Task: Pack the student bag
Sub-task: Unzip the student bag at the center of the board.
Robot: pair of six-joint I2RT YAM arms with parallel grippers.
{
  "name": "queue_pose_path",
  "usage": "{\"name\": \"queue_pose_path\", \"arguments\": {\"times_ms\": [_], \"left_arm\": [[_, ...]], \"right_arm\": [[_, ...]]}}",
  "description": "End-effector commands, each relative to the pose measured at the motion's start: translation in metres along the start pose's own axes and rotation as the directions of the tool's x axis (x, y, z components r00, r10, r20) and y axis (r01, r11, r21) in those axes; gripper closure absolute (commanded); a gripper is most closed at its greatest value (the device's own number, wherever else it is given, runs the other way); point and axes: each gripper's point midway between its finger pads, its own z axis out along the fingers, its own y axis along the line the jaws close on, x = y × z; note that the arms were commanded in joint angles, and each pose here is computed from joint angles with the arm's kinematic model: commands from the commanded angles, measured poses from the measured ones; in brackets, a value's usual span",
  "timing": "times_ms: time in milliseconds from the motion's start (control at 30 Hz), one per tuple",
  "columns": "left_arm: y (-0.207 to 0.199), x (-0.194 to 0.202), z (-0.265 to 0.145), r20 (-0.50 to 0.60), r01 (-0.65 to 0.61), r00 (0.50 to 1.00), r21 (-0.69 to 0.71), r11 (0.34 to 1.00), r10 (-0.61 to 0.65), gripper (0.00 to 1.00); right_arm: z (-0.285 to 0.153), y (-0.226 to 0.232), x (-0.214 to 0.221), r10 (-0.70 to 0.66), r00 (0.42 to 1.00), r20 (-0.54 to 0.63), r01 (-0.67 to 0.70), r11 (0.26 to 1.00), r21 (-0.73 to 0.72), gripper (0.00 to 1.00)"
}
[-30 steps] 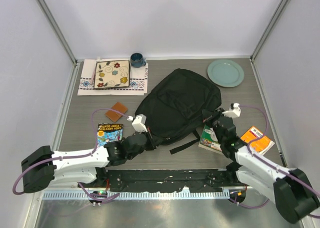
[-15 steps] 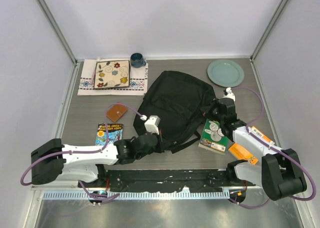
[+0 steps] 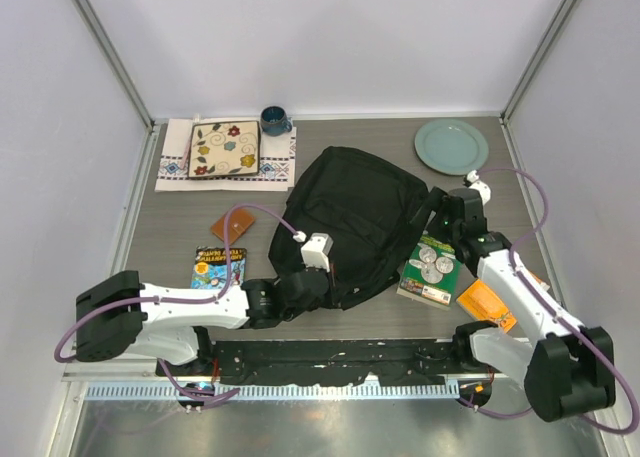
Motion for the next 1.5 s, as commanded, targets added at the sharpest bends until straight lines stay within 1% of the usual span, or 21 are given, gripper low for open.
{"name": "queue_pose_path", "arguments": {"times_ms": [0, 67, 133, 167, 200, 267, 300, 367, 400, 433, 533, 800, 867, 933, 1000, 1033, 1167, 1233, 1333, 1367, 1467], "left_arm": [[-0.004, -0.022, -0.003, 0.081, 0.014, 0.997, -0.017, 1.0, -0.013, 1.0], [-0.002, -0.022, -0.003, 0.085, 0.015, 0.996, -0.024, 1.0, -0.013, 1.0], [0.0, -0.023, -0.004, 0.09, 0.016, 0.996, -0.029, 0.999, -0.014, 1.0], [0.0, -0.023, -0.004, 0.094, 0.019, 0.995, -0.03, 0.999, -0.016, 1.0], [0.002, -0.022, -0.004, 0.092, 0.015, 0.996, -0.034, 0.999, -0.012, 1.0], [0.005, -0.024, -0.008, 0.092, 0.005, 0.996, -0.049, 0.999, 0.0, 1.0], [0.006, -0.026, -0.009, 0.097, 0.0, 0.995, -0.054, 0.999, 0.005, 1.0], [0.007, -0.028, -0.011, 0.105, -0.008, 0.994, -0.059, 0.998, 0.015, 1.0], [0.007, -0.029, -0.012, 0.107, -0.009, 0.994, -0.057, 0.998, 0.015, 1.0], [0.006, -0.029, -0.012, 0.108, -0.008, 0.994, -0.056, 0.998, 0.014, 1.0], [0.005, -0.028, -0.011, 0.106, -0.002, 0.994, -0.048, 0.999, 0.007, 1.0], [0.001, -0.03, -0.009, 0.112, 0.006, 0.994, -0.035, 0.999, -0.002, 1.0], [0.001, -0.029, -0.008, 0.109, 0.004, 0.994, -0.036, 0.999, -0.001, 1.0], [0.001, -0.028, -0.008, 0.106, 0.003, 0.994, -0.037, 0.999, 0.001, 1.0], [0.001, -0.03, -0.008, 0.109, 0.002, 0.994, -0.039, 0.999, 0.002, 1.0], [0.001, -0.029, -0.009, 0.108, 0.001, 0.994, -0.04, 0.999, 0.003, 1.0], [0.0, -0.03, -0.01, 0.106, 0.002, 0.994, -0.032, 0.999, 0.002, 1.0], [0.001, -0.029, -0.011, 0.102, -0.001, 0.995, -0.031, 1.0, 0.004, 1.0], [0.001, -0.029, -0.013, 0.101, -0.003, 0.995, -0.023, 1.0, 0.005, 1.0], [-0.001, -0.03, -0.015, 0.103, -0.002, 0.995, -0.015, 1.0, 0.003, 1.0], [0.001, -0.028, -0.017, 0.095, -0.008, 0.995, -0.008, 1.0, 0.009, 1.0]], "right_arm": [[-0.036, -0.03, -0.034, -0.005, 0.993, 0.121, -0.017, 0.983, 0.185, 0.07], [-0.052, -0.031, -0.042, 0.019, 0.984, 0.178, -0.05, 0.983, 0.176, 0.07], [-0.061, -0.029, -0.039, 0.029, 0.982, 0.186, -0.055, 0.989, 0.137, 0.07], [-0.071, -0.016, -0.037, 0.043, 0.982, 0.186, -0.053, 0.997, 0.049, 0.07], [-0.075, -0.009, -0.035, 0.055, 0.982, 0.183, -0.056, 0.998, 0.002, 0.07], [-0.078, 0.001, -0.021, 0.087, 0.987, 0.138, -0.076, 0.994, -0.081, 0.08], [-0.085, 0.015, -0.011, 0.128, 0.988, 0.083, -0.113, 0.98, -0.165, 0.11], [-0.084, 0.021, 0.013, 0.168, 0.986, -0.01, -0.166, 0.961, -0.222, 0.13], [-0.092, 0.033, 0.021, 0.184, 0.982, -0.051, -0.191, 0.936, -0.296, 0.16], [-0.087, 0.029, 0.036, 0.24, 0.966, -0.1, -0.258, 0.922, -0.289, 0.16], [-0.095, 0.039, 0.054, 0.296, 0.94, -0.169, -0.338, 0.872, -0.353, 0.18], [-0.102, 0.056, 0.092, 0.241, 0.931, -0.275, -0.33, 0.878, -0.346, 0.18], [-0.097, 0.062, 0.114, 0.227, 0.916, -0.331, -0.336, 0.884, -0.324, 0.18], [-0.095, 0.074, 0.124, 0.216, 0.911, -0.352, -0.341, 0.874, -0.347, 0.19], [-0.091, 0.082, 0.139, 0.205, 0.907, -0.369, -0.334, 0.883, -0.33, 0.19], [-0.086, 0.081, 0.139, 0.219, 0.912, -0.346, -0.333, 0.889, -0.316, 0.19], [-0.078, 0.093, 0.147, 0.232, 0.905, -0.356, -0.353, 0.876, -0.327, 0.21], [-0.071, 0.092, 0.147, 0.233, 0.91, -0.343, -0.343, 0.888, -0.306, 0.26], [-0.065, 0.09, 0.14, 0.249, 0.922, -0.296, -0.337, 0.892, -0.3, 0.39], [-0.064, 0.092, 0.137, 0.254, 0.925, -0.283, -0.338, 0.889, -0.309, 0.45], [-0.061, 0.092, 0.131, 0.246, 0.936, -0.252, -0.319, 0.895, -0.312, 0.56]]}}
